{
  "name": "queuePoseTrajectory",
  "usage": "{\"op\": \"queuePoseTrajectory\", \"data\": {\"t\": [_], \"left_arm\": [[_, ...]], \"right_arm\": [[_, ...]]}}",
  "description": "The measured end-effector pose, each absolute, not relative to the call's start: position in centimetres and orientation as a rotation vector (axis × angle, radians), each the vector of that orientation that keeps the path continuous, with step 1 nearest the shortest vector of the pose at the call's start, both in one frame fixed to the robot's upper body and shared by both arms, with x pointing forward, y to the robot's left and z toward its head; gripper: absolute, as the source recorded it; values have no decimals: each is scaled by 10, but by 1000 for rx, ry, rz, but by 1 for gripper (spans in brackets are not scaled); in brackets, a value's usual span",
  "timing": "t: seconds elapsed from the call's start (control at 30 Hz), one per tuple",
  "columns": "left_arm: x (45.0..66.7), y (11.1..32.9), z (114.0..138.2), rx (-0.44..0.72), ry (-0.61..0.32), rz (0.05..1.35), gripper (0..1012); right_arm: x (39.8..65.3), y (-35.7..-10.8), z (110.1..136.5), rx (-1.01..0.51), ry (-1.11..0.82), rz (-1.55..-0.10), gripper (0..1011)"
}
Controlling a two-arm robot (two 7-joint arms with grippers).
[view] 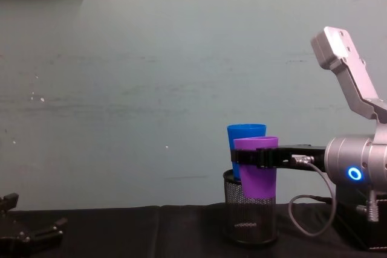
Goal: Pick up one cup with a gripper and tap it against the other cup.
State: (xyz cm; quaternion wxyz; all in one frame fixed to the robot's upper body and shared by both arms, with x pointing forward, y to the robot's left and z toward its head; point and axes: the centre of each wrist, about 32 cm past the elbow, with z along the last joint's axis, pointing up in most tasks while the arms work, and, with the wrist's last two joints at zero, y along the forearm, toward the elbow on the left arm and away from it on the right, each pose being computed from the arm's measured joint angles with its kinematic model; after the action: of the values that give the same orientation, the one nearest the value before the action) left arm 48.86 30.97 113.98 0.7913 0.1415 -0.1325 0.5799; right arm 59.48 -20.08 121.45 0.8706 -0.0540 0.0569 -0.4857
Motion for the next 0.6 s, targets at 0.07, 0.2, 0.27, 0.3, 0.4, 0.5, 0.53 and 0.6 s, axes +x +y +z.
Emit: {"op": "queuePoseTrajectory", "data": {"t": [0.07,0.2,0.27,0.3,0.4,0.5,0.53,0.6], "left_arm": [[489,310,1140,305,-285,1248,1000],[489,310,1140,304,-285,1248,1000],[489,310,1140,304,-285,1248,1000],[489,310,1140,305,-285,1248,1000],[489,310,1140,304,-285,1248,1000],[489,310,1140,305,-285,1248,1000],[489,310,1140,304,-285,1248,1000],[489,310,1140,305,-285,1248,1000]], "right_arm": [[595,-201,1215,-113,119,-1016,720],[595,-201,1215,-113,119,-1016,720],[595,-201,1215,-113,119,-1016,720],[595,-201,1215,-113,119,-1016,720],[595,-201,1215,-113,119,-1016,720],[595,-201,1215,-113,119,-1016,720],[595,-201,1214,-113,119,-1016,720],[595,-201,1215,-113,119,-1016,720]]}}
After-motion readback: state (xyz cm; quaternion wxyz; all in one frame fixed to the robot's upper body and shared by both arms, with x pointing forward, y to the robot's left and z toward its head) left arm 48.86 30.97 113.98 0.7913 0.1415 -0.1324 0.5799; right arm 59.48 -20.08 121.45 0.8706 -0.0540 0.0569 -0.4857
